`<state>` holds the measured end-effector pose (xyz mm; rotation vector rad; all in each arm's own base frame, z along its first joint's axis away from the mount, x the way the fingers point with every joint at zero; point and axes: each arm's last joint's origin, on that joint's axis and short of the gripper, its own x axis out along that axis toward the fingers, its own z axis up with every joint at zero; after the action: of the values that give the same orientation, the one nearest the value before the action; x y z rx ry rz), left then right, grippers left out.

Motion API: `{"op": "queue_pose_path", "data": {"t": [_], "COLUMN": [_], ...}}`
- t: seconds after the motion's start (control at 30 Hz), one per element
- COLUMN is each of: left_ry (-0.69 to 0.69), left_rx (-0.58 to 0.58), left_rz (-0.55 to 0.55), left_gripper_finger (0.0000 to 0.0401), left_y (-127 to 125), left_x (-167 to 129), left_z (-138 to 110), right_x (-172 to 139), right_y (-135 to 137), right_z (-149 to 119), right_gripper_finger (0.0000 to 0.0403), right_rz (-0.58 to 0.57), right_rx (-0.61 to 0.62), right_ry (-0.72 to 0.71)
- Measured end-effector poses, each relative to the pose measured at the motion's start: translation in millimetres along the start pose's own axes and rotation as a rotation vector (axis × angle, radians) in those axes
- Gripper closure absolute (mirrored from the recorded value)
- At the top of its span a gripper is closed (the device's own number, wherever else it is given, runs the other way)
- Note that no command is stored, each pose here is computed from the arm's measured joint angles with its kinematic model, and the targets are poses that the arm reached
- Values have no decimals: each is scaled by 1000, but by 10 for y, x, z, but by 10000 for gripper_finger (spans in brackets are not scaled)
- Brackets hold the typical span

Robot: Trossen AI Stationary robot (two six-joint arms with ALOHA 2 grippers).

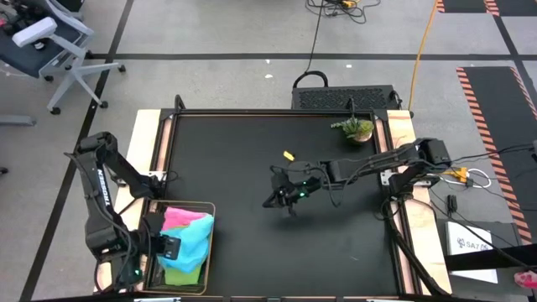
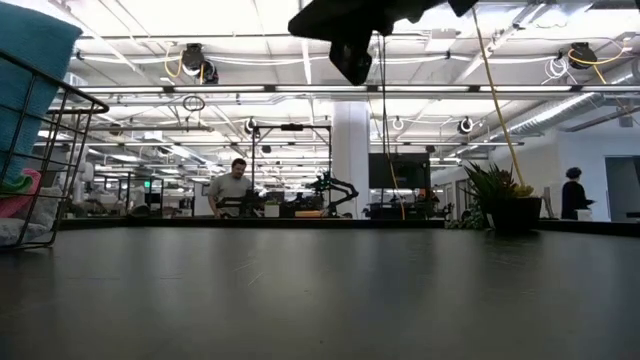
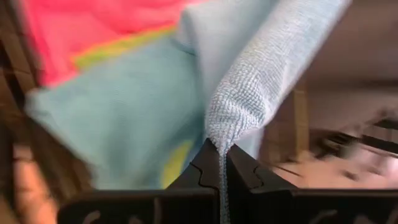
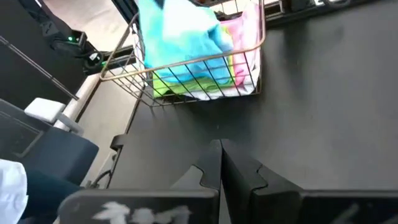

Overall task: Fold microfiber towels
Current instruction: Put the folded blue microfiber cloth into the wire basket, then move the wire basket to the center

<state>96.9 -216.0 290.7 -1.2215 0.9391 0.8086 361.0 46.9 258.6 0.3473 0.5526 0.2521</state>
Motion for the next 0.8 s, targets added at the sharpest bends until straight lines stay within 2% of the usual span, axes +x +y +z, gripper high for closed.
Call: {"op": "queue_pose_path", "data": {"t": [0.07, 0.27, 0.57, 0.67, 0.8], "left_ry": [-9, 1, 43, 27, -95], "left_rx": [15, 28, 31, 34, 61], "left_rz": [49, 38, 27, 90, 173], "left_gripper_finger": [400, 393, 301, 275, 263], "left_y": [29, 55, 62, 83, 113], "left_x": [5, -11, -23, -16, -14], "left_z": [19, -9, -59, -19, 136], "right_x": [2, -112, -195, -198, -195], "right_y": [0, 45, 73, 71, 65], "right_z": [-23, 28, 70, 61, 44], "right_gripper_finger": [403, 403, 403, 403, 403], "right_rz": [0, 10, 17, 14, 9], "right_rx": [3, -3, -19, -17, -11], "right_ry": [10, -24, -43, -32, -16]}}
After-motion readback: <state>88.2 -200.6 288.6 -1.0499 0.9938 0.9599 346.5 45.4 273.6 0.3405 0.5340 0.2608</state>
